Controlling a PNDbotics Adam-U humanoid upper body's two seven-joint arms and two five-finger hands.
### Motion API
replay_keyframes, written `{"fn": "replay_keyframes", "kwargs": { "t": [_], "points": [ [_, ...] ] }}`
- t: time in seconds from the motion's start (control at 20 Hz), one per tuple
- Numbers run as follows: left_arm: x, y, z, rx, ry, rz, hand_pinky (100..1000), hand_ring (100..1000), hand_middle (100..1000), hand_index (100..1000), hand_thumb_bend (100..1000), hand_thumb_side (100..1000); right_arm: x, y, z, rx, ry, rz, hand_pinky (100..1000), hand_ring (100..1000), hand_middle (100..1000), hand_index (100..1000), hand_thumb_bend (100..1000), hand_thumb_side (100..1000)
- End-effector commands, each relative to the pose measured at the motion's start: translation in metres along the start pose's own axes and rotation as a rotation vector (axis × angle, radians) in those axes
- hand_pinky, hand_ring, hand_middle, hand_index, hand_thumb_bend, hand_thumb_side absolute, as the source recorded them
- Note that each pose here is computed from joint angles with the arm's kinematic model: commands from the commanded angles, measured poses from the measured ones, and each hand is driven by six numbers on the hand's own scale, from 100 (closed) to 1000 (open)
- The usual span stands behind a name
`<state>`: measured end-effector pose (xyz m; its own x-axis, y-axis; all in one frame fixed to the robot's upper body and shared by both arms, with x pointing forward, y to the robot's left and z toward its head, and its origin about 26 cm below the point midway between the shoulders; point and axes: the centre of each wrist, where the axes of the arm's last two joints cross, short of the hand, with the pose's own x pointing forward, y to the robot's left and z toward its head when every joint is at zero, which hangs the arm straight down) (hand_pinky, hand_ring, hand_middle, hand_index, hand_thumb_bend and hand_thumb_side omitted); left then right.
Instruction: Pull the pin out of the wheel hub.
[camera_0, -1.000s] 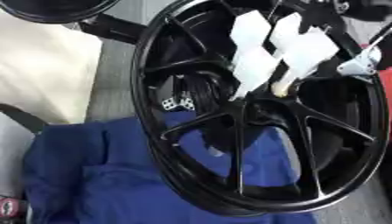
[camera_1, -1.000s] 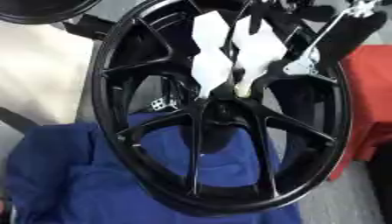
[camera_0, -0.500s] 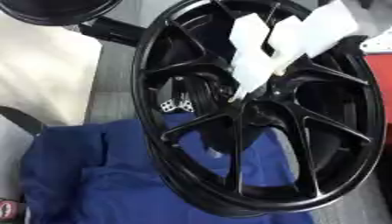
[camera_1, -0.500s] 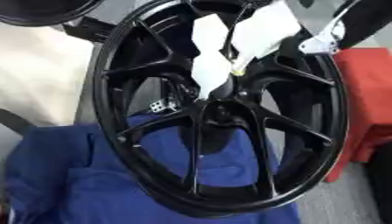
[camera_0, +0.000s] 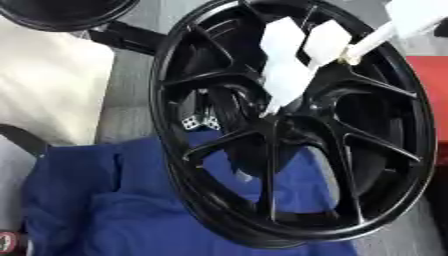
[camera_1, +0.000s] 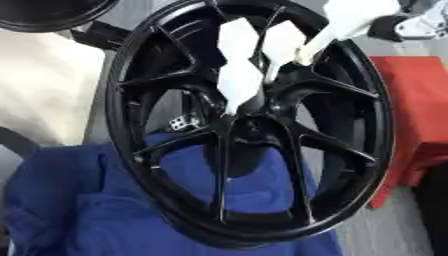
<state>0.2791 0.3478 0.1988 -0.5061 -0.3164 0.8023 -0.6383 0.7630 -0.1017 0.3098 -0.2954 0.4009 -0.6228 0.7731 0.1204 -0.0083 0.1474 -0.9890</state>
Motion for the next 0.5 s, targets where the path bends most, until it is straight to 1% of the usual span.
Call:
{"fn": "replay_keyframes", "kwargs": {
  "t": [0.05, 0.35, 0.5],
  "points": [
    [0.009, 0.003, -0.006, 0.003, -0.046, -0.01, 777, 726, 692, 725, 555, 559, -0.024, -0.019, 0.024, -0.11, 0.124, -0.007, 110, 100, 313, 428, 406, 114],
    [0.009, 0.004, -0.006, 0.007, -0.05, -0.012, 777, 726, 692, 725, 556, 559, -0.09, -0.012, 0.054, -0.239, 0.428, -0.076, 113, 100, 315, 430, 411, 155],
    [0.01, 0.004, -0.006, 0.008, -0.052, -0.013, 777, 726, 693, 725, 557, 558, -0.119, -0.004, 0.069, -0.294, 0.595, -0.081, 118, 100, 322, 435, 414, 183]
  ]
}}
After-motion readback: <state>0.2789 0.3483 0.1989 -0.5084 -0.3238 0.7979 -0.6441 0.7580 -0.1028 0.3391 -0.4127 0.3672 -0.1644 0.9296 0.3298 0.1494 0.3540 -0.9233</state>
